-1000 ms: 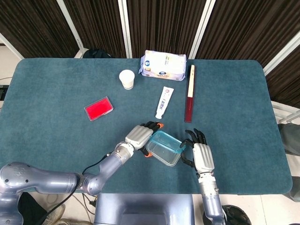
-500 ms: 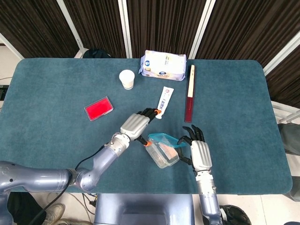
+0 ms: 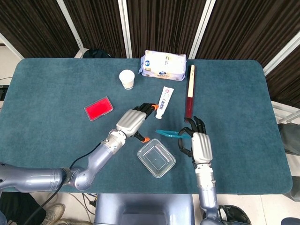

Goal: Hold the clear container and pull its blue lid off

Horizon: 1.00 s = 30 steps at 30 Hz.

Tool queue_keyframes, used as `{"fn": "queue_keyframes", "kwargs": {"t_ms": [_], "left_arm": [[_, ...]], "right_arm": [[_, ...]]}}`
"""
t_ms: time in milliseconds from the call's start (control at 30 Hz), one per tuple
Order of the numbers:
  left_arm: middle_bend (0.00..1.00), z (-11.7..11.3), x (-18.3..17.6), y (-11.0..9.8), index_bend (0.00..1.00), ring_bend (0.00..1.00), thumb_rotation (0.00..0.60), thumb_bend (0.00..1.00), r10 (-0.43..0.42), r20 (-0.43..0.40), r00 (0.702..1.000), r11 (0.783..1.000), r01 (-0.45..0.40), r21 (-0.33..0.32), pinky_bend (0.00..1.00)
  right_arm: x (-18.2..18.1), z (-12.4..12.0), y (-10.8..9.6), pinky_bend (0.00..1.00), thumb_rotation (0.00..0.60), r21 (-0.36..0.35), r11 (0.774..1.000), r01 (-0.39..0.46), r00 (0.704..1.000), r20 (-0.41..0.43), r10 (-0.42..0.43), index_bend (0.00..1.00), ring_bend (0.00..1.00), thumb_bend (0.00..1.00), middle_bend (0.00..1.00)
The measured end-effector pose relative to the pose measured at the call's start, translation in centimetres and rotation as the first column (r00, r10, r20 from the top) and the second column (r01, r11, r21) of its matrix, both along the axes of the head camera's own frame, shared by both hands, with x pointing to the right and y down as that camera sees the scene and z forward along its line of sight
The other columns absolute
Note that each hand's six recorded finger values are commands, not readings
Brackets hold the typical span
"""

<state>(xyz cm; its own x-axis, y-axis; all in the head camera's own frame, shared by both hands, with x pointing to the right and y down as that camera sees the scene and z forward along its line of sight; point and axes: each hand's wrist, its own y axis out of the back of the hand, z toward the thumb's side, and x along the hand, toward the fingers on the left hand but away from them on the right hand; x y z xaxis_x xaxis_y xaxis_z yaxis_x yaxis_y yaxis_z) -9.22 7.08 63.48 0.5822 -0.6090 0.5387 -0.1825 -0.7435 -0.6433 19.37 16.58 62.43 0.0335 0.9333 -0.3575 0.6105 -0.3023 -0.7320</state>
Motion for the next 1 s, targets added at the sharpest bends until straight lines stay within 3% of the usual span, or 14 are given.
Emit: {"fn": "queue_keyframes", "kwargs": {"t_ms": [233,400,767,867,933,1000], "left_arm": [[0.04,-0.7,-0.9,-0.1,0.04,0.00,0.600,0.00,-0.015,-0.008,1.000,1.000,0.015,0.005,0.16],[0.04,-1.8,-2.9,0.5,0.05,0.00,0.600,0.00,-0.029,-0.019,0.999,0.999,0.029,0.030,0.16],[0.04,-4.6,-9.2,1.9,0.05,0.00,0.600,0.00,-0.095,-0.002,0.995,0.992,0.095,0.086,0.16],[0.04,-5.0,-10.9,2.5,0.05,0.00,0.600,0.00,-0.117,0.007,0.993,0.989,0.116,0.096,0.15],[0.04,-4.8,-12.0,3.1,0.05,0.00,0.600,0.00,-0.129,0.022,0.991,0.987,0.126,0.097,0.14],[0.04,-4.5,-13.2,3.8,0.04,0.00,0.600,0.00,-0.142,0.046,0.989,0.986,0.137,0.092,0.14]], "right_arm": [[1.0,-0.9,-2.0,0.00,0.600,0.038,0.999,0.000,0.999,-0.039,0.002,0.66,0.00,0.61,0.20],[4.0,-1.2,-3.2,0.00,0.600,0.051,0.999,-0.008,0.994,-0.112,0.014,0.66,0.00,0.61,0.20],[13.7,-1.5,-7.1,0.00,0.600,0.115,0.990,-0.076,0.932,-0.344,0.112,0.60,0.00,0.61,0.20],[15.5,-1.6,-7.1,0.00,0.600,0.110,0.989,-0.094,0.918,-0.376,0.129,0.43,0.00,0.58,0.17],[16.2,-1.5,-6.8,0.00,0.600,0.098,0.989,-0.107,0.913,-0.385,0.137,0.22,0.00,0.51,0.11],[17.1,-1.3,-6.2,0.00,0.600,0.075,0.991,-0.115,0.904,-0.405,0.135,0.08,0.00,0.44,0.06]]}}
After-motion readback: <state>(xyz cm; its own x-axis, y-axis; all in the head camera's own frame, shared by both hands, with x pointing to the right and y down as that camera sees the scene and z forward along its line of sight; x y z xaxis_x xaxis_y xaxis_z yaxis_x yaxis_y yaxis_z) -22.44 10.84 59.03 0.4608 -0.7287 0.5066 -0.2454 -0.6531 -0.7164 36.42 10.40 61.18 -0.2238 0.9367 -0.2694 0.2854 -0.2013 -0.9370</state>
